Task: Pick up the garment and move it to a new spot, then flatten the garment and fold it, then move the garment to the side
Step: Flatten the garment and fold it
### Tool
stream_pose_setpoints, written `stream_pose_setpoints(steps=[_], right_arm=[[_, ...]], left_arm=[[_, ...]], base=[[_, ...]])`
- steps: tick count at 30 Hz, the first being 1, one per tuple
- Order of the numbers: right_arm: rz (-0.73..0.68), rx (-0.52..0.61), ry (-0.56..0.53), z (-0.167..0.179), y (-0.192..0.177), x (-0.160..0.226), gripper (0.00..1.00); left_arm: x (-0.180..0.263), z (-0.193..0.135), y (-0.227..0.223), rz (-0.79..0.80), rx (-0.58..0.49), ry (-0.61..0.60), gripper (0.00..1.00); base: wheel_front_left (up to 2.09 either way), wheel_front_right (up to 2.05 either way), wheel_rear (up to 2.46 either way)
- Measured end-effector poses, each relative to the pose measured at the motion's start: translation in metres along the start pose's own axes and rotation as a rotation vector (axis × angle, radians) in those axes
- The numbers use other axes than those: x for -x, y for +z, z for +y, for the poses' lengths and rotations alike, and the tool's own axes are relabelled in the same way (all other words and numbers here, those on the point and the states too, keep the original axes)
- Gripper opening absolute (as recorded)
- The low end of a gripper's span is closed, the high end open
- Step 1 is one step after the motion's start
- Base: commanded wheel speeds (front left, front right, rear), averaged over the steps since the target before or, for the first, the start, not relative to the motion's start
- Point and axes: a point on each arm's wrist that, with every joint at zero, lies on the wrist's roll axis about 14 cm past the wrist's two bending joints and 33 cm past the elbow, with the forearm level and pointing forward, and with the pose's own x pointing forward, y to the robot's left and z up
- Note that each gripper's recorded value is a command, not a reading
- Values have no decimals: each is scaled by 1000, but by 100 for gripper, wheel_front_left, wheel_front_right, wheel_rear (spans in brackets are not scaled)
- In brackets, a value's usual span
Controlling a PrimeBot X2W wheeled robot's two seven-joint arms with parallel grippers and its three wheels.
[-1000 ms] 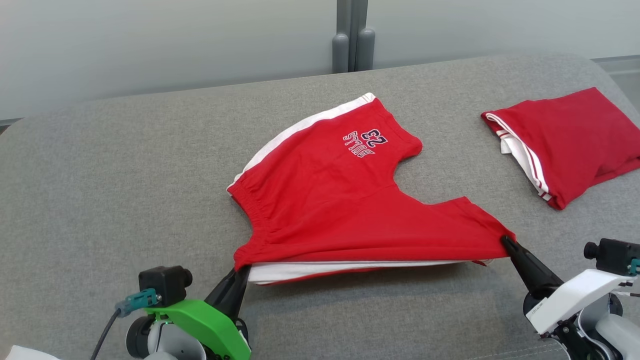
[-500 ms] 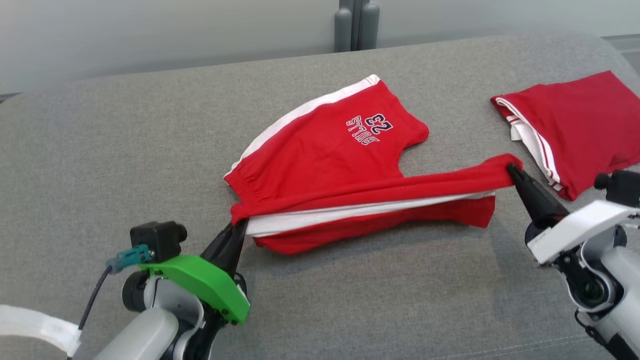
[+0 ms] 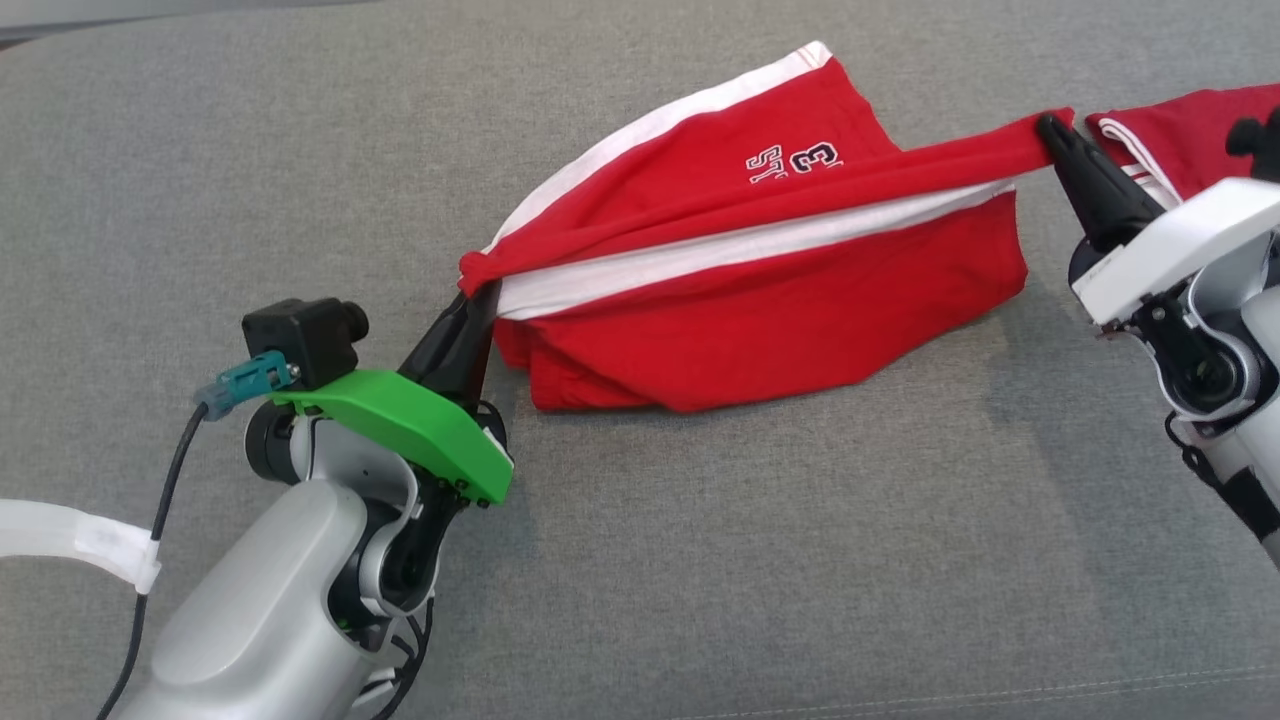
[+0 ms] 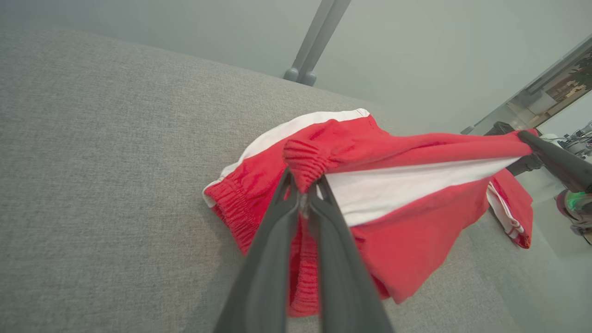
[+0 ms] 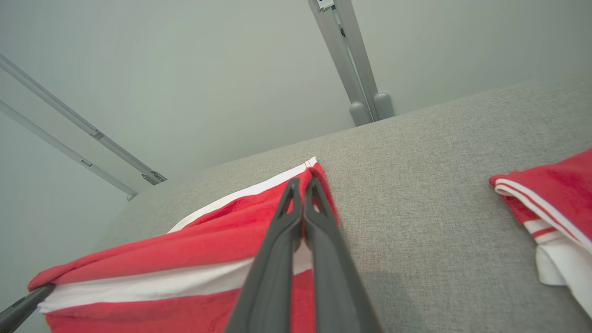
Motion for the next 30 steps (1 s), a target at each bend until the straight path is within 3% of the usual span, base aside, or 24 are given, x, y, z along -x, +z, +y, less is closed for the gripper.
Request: stream_pose_setpoints(steps=[16,30], right_arm=[[124,63,48,1,-16,-107,0],[203,64,61,9,-56,-151,0]], left_arm=[[-40,33,7,-40,44,83,0],[-48,63,3,-33,51,172,0]], base=[[0,0,0],[0,0,0]])
